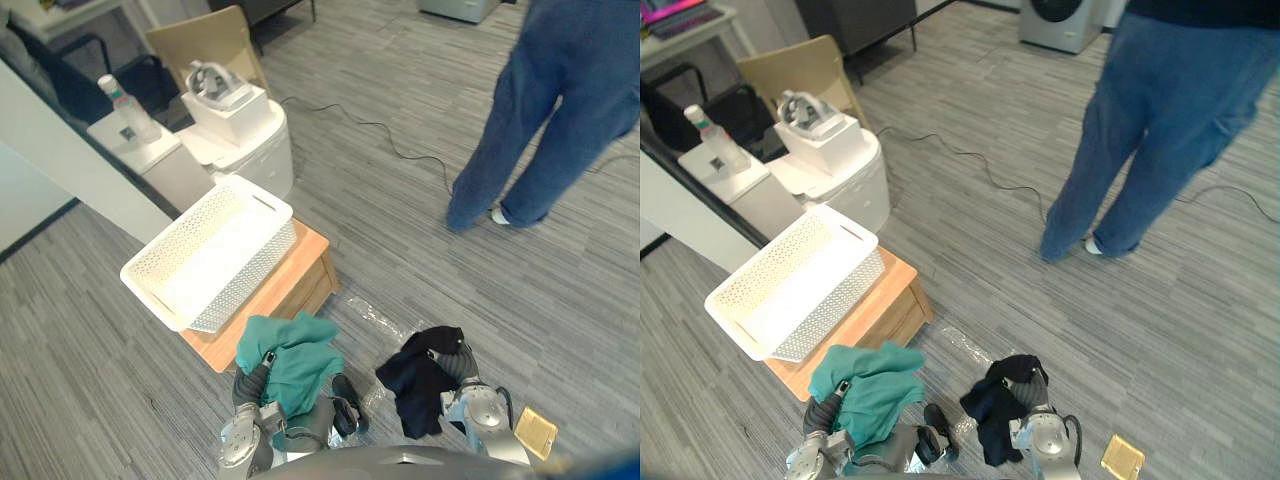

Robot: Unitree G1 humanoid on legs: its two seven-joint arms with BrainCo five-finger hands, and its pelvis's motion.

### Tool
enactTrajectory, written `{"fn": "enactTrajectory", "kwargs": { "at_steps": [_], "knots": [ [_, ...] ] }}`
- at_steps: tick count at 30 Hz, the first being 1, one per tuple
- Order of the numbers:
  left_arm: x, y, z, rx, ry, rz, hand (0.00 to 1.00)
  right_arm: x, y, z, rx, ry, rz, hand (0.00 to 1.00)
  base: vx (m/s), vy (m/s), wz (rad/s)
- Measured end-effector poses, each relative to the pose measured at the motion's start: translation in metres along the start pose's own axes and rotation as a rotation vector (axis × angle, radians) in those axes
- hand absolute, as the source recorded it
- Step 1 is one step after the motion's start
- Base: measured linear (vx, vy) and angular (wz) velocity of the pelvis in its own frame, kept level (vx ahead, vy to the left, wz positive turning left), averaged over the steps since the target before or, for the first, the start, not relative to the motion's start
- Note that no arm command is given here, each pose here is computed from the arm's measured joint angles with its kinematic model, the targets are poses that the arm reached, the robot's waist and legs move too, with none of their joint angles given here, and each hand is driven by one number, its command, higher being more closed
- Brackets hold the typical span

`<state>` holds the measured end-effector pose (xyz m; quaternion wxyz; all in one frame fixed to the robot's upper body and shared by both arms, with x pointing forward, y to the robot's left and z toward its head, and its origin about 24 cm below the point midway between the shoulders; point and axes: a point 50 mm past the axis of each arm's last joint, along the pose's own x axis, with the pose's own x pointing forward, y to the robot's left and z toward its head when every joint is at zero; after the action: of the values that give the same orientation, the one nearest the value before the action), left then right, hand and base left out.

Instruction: Tidy the bed and pick cloth on bed and put in laundry

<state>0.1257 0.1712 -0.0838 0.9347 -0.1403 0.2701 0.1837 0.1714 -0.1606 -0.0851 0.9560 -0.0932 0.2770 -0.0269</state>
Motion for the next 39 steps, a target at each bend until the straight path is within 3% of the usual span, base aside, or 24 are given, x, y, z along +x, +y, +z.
{"fn": "enactTrajectory", "kwargs": {
  "at_steps": [8, 17, 28, 36, 39],
  "knots": [
    [0.007, 0.002, 0.009, 0.098, -0.016, -0.049, 1.00, -0.007, 0.014, -0.007, 0.044, 0.024, 0.021, 1.00, 0.38, 0.073, 1.32],
    [0.009, -0.015, -0.011, 0.087, 0.065, -0.086, 1.00, -0.027, 0.014, -0.024, 0.119, 0.069, -0.007, 1.00, 0.26, -0.229, 1.38],
    [0.005, -0.017, 0.001, 0.063, 0.006, -0.084, 1.00, -0.035, -0.003, 0.019, 0.161, -0.131, -0.068, 1.00, 0.11, 0.012, 0.22],
    [0.004, -0.016, 0.009, 0.046, -0.032, -0.077, 1.00, -0.050, -0.039, 0.079, 0.184, -0.406, -0.193, 1.00, 0.08, 0.353, 0.21],
    [0.000, -0.007, 0.008, 0.067, -0.031, -0.068, 1.00, -0.058, -0.072, 0.120, 0.131, -0.599, -0.291, 1.00, -0.02, 0.145, 0.29]
  ]
}}
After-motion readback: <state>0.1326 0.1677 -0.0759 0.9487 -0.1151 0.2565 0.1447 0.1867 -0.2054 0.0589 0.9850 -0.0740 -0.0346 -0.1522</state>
